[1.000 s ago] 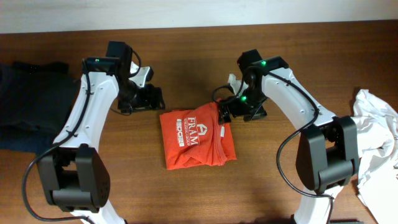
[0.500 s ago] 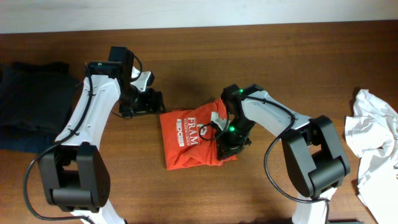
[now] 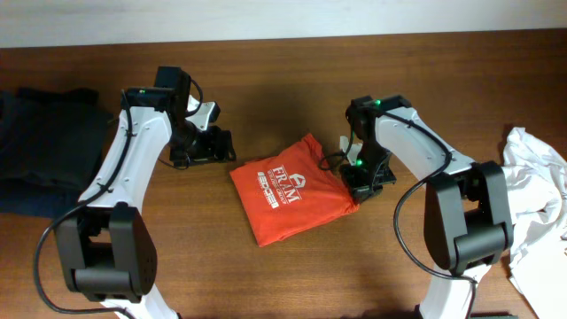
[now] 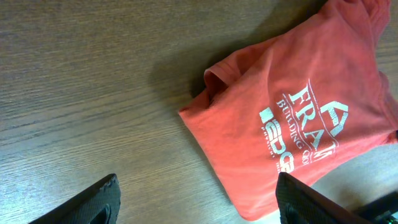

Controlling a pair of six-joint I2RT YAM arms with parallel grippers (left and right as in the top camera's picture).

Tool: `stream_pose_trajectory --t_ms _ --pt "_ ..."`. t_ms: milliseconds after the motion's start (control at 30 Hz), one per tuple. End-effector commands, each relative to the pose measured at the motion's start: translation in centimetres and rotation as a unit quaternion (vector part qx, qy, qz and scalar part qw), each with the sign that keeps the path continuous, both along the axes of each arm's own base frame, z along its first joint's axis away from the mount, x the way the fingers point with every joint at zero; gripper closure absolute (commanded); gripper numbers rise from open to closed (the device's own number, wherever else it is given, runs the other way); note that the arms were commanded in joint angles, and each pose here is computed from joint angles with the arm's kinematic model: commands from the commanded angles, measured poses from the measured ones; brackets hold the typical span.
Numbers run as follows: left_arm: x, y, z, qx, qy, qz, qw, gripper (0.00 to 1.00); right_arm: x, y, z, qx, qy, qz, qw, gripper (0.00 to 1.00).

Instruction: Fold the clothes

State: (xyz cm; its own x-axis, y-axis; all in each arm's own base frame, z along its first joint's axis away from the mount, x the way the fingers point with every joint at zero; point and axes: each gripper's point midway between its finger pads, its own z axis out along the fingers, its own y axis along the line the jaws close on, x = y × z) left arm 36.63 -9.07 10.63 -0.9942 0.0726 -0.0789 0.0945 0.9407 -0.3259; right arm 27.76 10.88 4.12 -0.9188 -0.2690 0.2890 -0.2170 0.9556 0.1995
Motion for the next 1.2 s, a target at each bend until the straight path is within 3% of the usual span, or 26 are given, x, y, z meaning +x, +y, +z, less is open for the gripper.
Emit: stream_pose_trajectory --t_ms 0,33,133,200,267,333,467,567,667,733,800,900,933,967,1167 --pt "-0.1 0.2 0.3 0.003 -0.009 -0.006 1.0 0.2 -1.3 -2.0 -1.2 -0.049 0.011 -0.002 0.999 0.67" --pt "0.1 0.2 0.4 0.002 -0.013 -0.006 1.0 0.2 -0.6 -3.4 -1.1 -0.088 -0.001 -0.029 0.996 0.58" --pt "1.3 -0.5 0.5 0.0 -0.046 -0.026 0.999 0.21 1.6 -4.3 1.5 -0.081 -0.03 -0.069 0.994 0.56" --pt "2.4 -2.2 0.1 0.001 -0.077 -0.07 0.995 0.24 2.5 -2.2 4.4 -0.01 -0.057 -0.09 0.994 0.57" --pt "3.3 -3.9 -1.6 0.0 -0.084 -0.094 0.992 0.27 1.5 1.5 5.9 0.091 -0.031 -0.106 0.99 0.57" --pt "2.9 -5.0 -4.9 0.002 -0.048 -0.108 0.993 0.28 0.4 3.3 5.5 0.118 -0.011 -0.098 0.988 0.59" --pt "-1.5 -5.5 -10.5 0.017 0.081 -0.126 0.989 0.28 -1.9 5.3 0.9 0.117 0.0 -0.059 0.991 0.59" --pt "-6.4 -4.2 -9.8 0.03 0.193 -0.126 0.973 0.28 -2.2 4.0 -3.1 0.09 -0.025 -0.049 0.994 0.57" --pt "-9.5 -3.5 -8.4 0.041 0.265 -0.115 0.956 0.15 3.8 1.3 -5.0 0.003 -0.17 -0.026 0.985 0.53" --pt "-8.4 -3.3 -8.0 0.041 0.252 -0.09 0.963 0.06 6.7 1.4 -3.5 -0.006 -0.218 -0.025 0.976 0.51" --pt "-3.7 -4.4 -5.4 -0.001 0.149 -0.066 0.987 0.01 8.7 2.0 -0.2 -0.001 -0.232 -0.027 0.972 0.46" --pt "1.8 -6.3 -2.2 -0.048 0.012 -0.079 0.996 0.01 8.3 0.5 4.6 -0.05 -0.205 -0.02 0.977 0.3" --pt "2.4 -7.7 -1.6 -0.088 -0.021 -0.125 0.988 0.01 8.1 0.0 6.0 -0.06 -0.197 -0.02 0.978 0.23" --pt "2.7 -8.7 -1.5 -0.119 -0.045 -0.167 0.978 0.01 7.6 -0.4 7.1 -0.064 -0.186 -0.019 0.98 0.03" --pt "2.9 -10.9 -7.5 -0.193 -0.011 -0.198 0.961 0.01 5.3 -3.9 8.9 -0.081 -0.126 -0.027 0.988 0.01"
